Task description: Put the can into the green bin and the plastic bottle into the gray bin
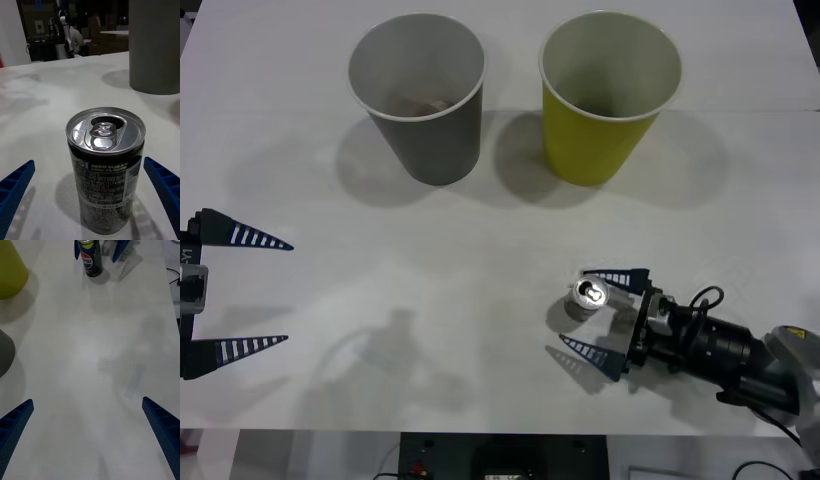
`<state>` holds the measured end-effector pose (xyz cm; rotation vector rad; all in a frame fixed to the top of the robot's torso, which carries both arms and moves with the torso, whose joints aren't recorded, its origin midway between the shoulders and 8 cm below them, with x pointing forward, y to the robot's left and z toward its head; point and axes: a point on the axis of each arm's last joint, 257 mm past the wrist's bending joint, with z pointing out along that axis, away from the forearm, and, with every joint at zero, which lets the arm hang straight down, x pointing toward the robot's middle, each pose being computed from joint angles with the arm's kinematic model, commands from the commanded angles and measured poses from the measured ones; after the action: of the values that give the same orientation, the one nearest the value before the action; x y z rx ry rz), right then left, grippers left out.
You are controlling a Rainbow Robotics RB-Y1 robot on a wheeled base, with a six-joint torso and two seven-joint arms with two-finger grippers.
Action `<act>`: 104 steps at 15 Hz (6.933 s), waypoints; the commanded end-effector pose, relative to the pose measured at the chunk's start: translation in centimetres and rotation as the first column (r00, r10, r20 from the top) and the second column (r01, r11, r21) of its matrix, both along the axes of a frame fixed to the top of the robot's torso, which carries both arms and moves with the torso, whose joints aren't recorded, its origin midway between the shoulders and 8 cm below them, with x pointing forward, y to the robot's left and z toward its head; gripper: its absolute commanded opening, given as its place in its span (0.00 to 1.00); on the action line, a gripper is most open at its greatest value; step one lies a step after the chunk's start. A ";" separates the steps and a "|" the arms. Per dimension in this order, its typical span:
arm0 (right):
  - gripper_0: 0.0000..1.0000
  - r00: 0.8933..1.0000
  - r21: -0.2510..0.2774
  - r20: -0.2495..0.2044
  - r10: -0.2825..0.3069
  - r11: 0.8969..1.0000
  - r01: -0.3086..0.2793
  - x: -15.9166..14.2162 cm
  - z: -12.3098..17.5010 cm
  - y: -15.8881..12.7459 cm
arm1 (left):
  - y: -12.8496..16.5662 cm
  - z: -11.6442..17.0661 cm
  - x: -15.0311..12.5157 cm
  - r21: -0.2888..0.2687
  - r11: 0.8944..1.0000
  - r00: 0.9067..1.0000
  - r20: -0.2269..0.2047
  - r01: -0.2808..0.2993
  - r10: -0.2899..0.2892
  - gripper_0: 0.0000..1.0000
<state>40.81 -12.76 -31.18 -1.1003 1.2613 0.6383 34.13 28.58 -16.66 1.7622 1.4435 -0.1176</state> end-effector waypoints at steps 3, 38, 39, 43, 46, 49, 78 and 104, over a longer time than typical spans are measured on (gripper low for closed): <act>1.00 1.000 -0.002 0.017 -0.007 1.000 0.007 0.3 -0.3 1.2 | 0.0 0.0 0.0 0.000 1.000 1.000 0.000 0.000 0.000 1.00; 0.00 0.795 -0.290 -0.464 -0.390 0.915 0.279 0.4 9.8 -3.5 | 0.0 0.0 0.0 0.000 1.000 1.000 0.000 0.000 0.000 1.00; 0.00 0.776 -0.315 -0.475 -0.414 0.904 0.290 0.3 10.3 -3.9 | 0.0 0.0 0.0 0.000 1.000 1.000 0.000 0.000 0.000 1.00; 0.00 0.680 -0.393 -0.544 -0.491 0.865 0.310 -0.8 13.1 -5.2 | 0.0 0.0 0.0 0.000 1.000 1.000 0.000 0.000 0.000 1.00; 0.00 0.663 -0.446 -0.535 -0.523 0.842 0.303 -0.2 15.4 -6.4 | 0.0 0.0 0.0 0.000 1.000 1.000 0.000 0.000 0.000 1.00; 0.00 0.677 -0.482 -0.513 -0.528 0.830 0.282 0.3 18.0 -7.5 | 0.0 0.0 0.0 0.000 1.000 1.000 0.000 0.000 0.000 1.00; 0.00 0.621 -0.575 -0.394 -0.678 0.708 0.409 21.3 31.3 -2.6 | 0.0 0.0 0.0 0.000 1.000 1.000 0.000 0.000 0.000 1.00; 1.00 0.927 -0.584 -0.201 -0.317 0.798 0.146 7.4 31.1 -9.2 | 0.0 0.0 0.0 0.000 1.000 1.000 0.000 0.000 0.000 1.00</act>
<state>48.84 -21.65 0.58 -1.2921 1.9078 0.2365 34.13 28.58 -16.66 1.7622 1.4435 -0.1176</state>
